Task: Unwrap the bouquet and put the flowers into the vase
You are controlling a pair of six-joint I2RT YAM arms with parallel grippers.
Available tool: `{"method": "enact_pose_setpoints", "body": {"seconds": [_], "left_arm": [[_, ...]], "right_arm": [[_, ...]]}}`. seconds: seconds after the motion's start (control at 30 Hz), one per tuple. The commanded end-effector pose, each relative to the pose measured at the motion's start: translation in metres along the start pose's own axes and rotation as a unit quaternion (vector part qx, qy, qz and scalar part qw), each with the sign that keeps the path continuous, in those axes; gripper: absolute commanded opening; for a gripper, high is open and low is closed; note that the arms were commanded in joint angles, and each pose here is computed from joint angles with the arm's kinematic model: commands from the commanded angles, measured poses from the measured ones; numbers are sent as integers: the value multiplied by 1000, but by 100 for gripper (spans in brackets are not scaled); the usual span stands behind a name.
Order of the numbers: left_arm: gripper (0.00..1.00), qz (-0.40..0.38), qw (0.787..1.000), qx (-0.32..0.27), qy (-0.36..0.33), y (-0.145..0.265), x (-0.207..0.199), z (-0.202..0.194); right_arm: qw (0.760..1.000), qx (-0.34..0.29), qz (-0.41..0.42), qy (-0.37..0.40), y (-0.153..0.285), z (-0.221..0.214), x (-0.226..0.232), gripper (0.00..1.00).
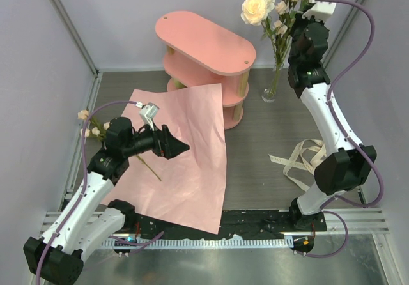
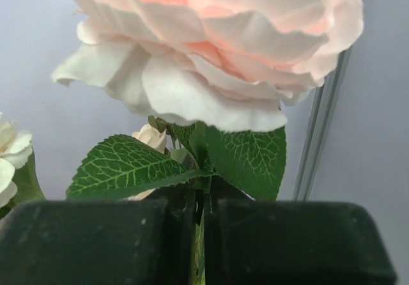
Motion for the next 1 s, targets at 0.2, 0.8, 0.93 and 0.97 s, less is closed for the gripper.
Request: {"method": "enact_pose_setpoints", "body": {"seconds": [0.2, 0.8, 0.93, 0.97], "left_arm": [[91, -12, 1000, -18, -23, 1, -7, 14], [91, -10, 1000, -17, -22, 1, -6, 14], [91, -11, 1000, -16, -22, 1, -6, 13], [91, -11, 1000, -15, -22, 1, -6, 14]], "right_arm": [[1000, 15, 1, 10, -7, -42, 2, 1], [996, 79, -4, 51, -9, -135, -3, 1], [995, 82, -9, 51, -3, -144, -7, 1], [996, 79, -9, 50, -3, -145, -7, 1]]}}
Point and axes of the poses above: each gripper's point midway between its finger pads, its own y axis back along the fingers, its own x axis along the line the jaws close on, z = x × y, the point moved 6 cm from there along y, back along the fingers, and after that the axes turned 6 degrees about -y, right-handed, at the moved point
